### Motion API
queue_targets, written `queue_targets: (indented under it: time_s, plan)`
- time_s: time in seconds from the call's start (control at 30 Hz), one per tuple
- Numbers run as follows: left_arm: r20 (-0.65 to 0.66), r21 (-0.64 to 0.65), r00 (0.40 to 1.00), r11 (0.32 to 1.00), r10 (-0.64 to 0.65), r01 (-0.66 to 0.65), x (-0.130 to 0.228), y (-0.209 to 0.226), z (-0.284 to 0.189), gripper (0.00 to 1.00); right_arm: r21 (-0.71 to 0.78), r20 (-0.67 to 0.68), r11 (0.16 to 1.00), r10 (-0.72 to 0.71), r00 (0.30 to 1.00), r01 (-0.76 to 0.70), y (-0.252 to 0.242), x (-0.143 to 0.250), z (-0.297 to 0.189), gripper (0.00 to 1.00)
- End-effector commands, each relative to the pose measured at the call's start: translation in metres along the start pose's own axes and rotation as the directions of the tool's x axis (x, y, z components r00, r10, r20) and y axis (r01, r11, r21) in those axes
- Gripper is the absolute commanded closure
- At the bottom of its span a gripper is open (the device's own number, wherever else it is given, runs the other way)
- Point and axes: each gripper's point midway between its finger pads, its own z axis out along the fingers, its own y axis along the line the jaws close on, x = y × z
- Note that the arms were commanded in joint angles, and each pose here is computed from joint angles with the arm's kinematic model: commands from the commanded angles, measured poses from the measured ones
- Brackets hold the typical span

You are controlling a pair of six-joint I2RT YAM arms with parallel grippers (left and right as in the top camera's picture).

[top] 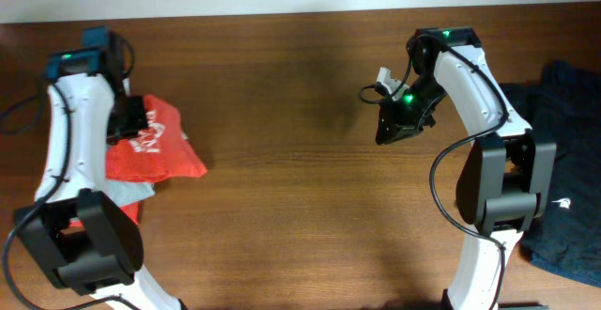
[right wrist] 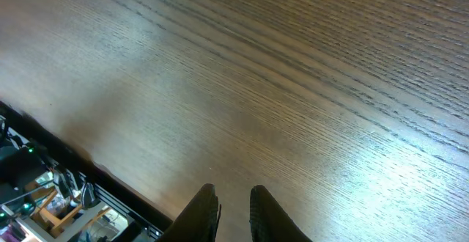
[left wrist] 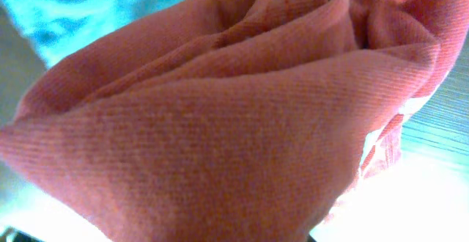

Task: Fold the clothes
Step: 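Carry the folded shirt leftward with the left gripper onto the stack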

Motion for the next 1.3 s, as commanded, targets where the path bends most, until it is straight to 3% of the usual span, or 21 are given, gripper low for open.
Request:
queue_targets:
  time_s: [0.0,0.43,0.57,0.63,0.9,1.03,1.13,1.27]
  plan:
    - [0.017,-0.045,0.995,0.994,-0.098,0.099,-0.001,0.038,-0.004,0.99,0.019,0.036,1.0,-0.017,0.999,0.016,0.003,-0.002,-0.013,0.79]
    - [0.012,-0.069,0.953,0.951,-0.302,0.302,0.006,0.112,0.012,0.99,0.037,0.03,0.999,-0.015,0.999,0.014,0.0,-0.001,-0.013,0.79]
    - [0.001,-0.074,0.946,0.944,-0.323,0.322,0.011,0.12,0.015,0.92,0.037,0.03,0.999,-0.015,0.999,0.014,0.0,-0.001,-0.013,0.79]
    - [0.0,-0.076,0.944,0.942,-0.329,0.328,0.012,0.123,0.016,0.8,0.036,0.029,0.999,-0.015,0.999,0.014,0.0,0.0,-0.013,0.79]
    - [-0.013,-0.082,0.936,0.933,-0.352,0.35,0.017,0.132,0.018,0.78,0.035,0.024,0.999,-0.015,1.0,0.014,0.001,0.001,-0.013,0.79]
    - [-0.018,-0.085,0.932,0.93,-0.362,0.359,0.019,0.136,0.019,0.66,0.034,0.017,0.999,-0.011,1.0,0.01,0.001,0.002,-0.013,0.79]
    - [-0.022,-0.087,0.928,0.925,-0.372,0.369,0.022,0.14,0.02,0.5,0.037,0.016,0.999,-0.01,1.0,0.01,0.001,0.003,-0.013,0.79]
    - [-0.033,-0.094,0.91,0.908,-0.413,0.409,0.027,0.148,0.021,0.51,0.04,0.015,0.999,-0.01,1.0,0.01,0.0,0.003,-0.013,0.79]
